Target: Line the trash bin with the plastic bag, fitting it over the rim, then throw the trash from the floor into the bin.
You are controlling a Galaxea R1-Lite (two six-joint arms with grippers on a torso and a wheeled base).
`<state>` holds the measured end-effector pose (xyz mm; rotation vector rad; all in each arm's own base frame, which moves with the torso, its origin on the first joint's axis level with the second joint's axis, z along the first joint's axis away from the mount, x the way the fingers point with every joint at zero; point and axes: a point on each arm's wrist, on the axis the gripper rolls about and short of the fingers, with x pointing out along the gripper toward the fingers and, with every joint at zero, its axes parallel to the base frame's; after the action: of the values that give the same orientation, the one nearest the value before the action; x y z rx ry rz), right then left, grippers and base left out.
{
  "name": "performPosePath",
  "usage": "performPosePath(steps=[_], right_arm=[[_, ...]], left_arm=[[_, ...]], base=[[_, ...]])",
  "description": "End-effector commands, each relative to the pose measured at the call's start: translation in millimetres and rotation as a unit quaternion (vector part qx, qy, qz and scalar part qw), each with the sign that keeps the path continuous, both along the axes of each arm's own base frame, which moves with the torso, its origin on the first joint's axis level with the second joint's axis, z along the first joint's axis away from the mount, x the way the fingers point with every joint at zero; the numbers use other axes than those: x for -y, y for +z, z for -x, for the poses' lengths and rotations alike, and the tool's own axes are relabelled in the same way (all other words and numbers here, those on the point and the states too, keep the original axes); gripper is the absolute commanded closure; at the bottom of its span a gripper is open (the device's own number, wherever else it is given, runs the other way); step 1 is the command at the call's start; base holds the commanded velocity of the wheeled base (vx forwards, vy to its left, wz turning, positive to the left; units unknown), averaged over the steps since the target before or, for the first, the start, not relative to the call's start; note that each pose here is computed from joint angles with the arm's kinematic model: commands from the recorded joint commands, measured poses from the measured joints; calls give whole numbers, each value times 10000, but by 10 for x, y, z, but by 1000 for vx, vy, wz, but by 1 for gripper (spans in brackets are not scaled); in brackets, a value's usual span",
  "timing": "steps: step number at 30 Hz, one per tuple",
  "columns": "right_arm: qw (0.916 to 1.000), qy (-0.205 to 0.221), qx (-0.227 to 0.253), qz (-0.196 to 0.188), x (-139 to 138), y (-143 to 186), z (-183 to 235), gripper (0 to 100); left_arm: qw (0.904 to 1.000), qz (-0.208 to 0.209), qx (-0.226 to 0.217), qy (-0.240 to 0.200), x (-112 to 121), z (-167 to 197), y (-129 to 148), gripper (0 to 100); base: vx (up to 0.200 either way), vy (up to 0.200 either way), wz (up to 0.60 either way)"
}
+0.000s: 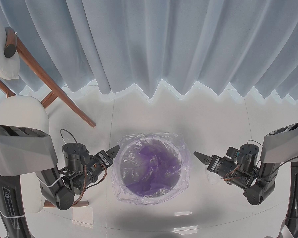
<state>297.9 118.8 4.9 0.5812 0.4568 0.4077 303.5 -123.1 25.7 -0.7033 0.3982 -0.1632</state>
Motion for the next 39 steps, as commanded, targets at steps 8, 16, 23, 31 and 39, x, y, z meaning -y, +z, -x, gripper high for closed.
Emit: performPosePath(steps=[8, 16, 23, 31, 39], right_arm=[[9999, 128, 73, 14, -164, 24, 92, 0], [9999, 77, 93, 23, -153, 52, 110, 0], [10000, 28, 34, 45, -111, 88, 186, 0], [10000, 19, 38, 38, -91, 129, 229, 0], [10000, -39, 12, 73, -71, 148, 278, 0]], left_arm=[[9997, -113, -133, 159, 15, -175, -248, 0], [9988, -277, -332, 232, -4, -249, -477, 0], [9979, -491, -369, 192, 31, -403, -717, 0], [9921, -1156, -294, 379, -93, -580, -973, 0], [9898, -1267, -319, 564, -149, -691, -1072, 0]], base=[[0, 0, 0], [0, 0, 0], [0, 0, 0], [0, 0, 0], [0, 0, 0]])
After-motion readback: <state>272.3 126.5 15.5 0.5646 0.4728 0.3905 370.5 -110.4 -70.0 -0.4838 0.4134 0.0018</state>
